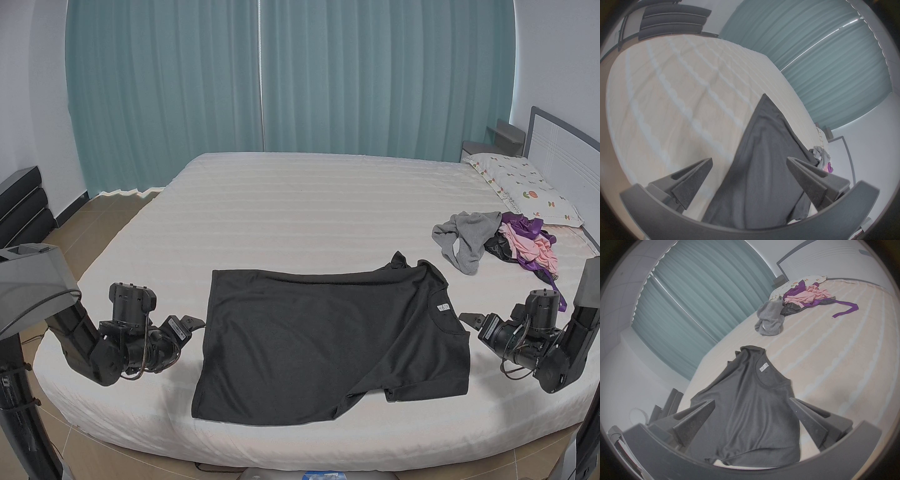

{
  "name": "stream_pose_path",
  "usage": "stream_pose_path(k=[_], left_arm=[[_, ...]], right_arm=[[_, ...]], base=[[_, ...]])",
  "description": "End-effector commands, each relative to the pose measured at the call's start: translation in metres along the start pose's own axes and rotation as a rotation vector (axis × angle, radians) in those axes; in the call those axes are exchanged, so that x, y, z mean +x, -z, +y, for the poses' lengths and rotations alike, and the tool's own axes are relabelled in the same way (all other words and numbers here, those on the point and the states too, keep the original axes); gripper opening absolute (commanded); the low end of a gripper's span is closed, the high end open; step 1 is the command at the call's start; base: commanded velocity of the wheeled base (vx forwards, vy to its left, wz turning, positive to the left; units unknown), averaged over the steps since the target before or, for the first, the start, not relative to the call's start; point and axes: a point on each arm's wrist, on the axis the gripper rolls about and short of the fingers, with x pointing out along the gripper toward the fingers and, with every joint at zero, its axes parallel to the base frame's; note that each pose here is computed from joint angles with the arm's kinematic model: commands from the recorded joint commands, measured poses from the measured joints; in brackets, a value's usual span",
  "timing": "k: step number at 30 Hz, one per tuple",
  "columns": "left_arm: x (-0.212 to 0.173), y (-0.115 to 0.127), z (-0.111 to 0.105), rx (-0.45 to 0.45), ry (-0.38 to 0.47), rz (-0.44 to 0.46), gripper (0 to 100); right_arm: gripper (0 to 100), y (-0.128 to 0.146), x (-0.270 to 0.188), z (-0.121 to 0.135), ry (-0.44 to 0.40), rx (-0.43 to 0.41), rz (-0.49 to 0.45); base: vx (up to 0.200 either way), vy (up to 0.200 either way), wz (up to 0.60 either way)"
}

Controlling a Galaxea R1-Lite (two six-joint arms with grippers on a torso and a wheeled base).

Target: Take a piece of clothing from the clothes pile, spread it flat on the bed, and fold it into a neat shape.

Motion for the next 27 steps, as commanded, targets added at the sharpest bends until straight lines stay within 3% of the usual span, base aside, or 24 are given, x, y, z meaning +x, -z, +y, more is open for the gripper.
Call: stream_pose_path(k=[1,5,8,20,27], left_arm=[[-0.025,0.025,0.002,-0.011,0.041,0.055,100],[-0.026,0.029,0.007,-0.019,0.021,0.072,100],[-0.025,0.027,0.010,-0.046,0.016,0.073,100],[-0.029,0.033,0.012,-0.056,0.025,0.117,100],[-0.031,0.035,0.008,-0.084,0.042,0.128,100]], right_arm=[[100,0.022,-0.024,-0.001,-0.028,0.046,0.051],[100,0.029,-0.016,-0.002,-0.071,0.127,0.035],[100,0.036,-0.013,-0.008,-0.059,0.135,0.047],[100,0.038,-0.013,-0.011,-0.054,0.145,0.069],[100,0.041,-0.015,-0.012,-0.047,0.147,0.081]], base=[[0.000,0.000,0.00],[-0.150,0.000,0.00],[-0.200,0.000,0.00],[0.000,0.000,0.00],[0.000,-0.200,0.00]])
